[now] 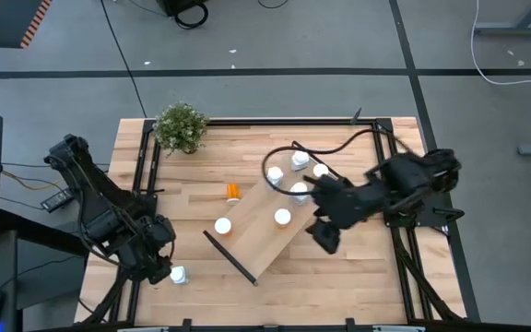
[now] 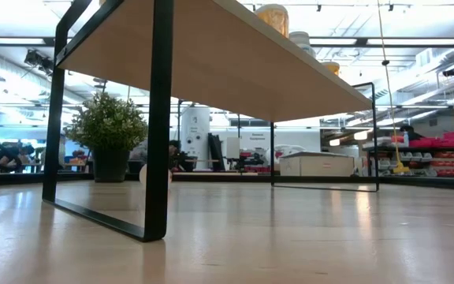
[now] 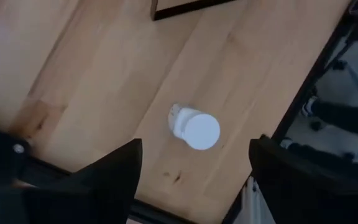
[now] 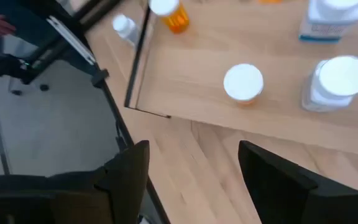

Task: Pick and place medicine bottles onto shelf by color
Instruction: Put the white pill bottle on the shelf

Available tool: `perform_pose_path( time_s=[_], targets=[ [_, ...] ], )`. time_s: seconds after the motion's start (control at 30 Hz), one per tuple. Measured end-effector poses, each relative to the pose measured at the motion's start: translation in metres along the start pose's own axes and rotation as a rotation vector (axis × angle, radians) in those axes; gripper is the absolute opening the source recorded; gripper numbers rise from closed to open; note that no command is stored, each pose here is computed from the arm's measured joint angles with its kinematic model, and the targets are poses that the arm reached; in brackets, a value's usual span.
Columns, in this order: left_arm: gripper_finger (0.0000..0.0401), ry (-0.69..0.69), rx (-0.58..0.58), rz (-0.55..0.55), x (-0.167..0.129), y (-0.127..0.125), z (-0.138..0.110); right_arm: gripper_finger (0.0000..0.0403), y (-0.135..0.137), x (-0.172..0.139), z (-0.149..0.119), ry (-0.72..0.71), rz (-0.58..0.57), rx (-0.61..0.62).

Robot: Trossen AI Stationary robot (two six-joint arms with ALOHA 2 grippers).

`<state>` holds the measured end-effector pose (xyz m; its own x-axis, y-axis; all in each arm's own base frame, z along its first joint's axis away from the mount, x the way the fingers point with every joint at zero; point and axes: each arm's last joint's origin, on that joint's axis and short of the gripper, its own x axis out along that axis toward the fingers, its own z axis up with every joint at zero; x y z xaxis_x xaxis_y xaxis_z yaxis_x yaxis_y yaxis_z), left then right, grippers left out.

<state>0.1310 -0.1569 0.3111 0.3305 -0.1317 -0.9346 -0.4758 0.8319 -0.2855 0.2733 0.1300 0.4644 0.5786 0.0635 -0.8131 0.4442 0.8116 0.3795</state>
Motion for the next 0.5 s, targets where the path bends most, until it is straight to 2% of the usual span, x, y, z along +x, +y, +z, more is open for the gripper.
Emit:
perform_pose_path(
  time_s=[0.27, 0.5],
  targets=[
    [0.0301, 0.0, -0.091, -0.01, 0.016, 0.001, -0.004, 0.0252, -0.003, -0.042, -0.025, -0.108, 0.029, -0.109],
    [0.0293, -0.005, -0.154, -0.016, 0.026, 0.002, -0.006, 0.0253, -0.011, -0.061, -0.028, -0.151, 0.053, -0.17]
  ],
)
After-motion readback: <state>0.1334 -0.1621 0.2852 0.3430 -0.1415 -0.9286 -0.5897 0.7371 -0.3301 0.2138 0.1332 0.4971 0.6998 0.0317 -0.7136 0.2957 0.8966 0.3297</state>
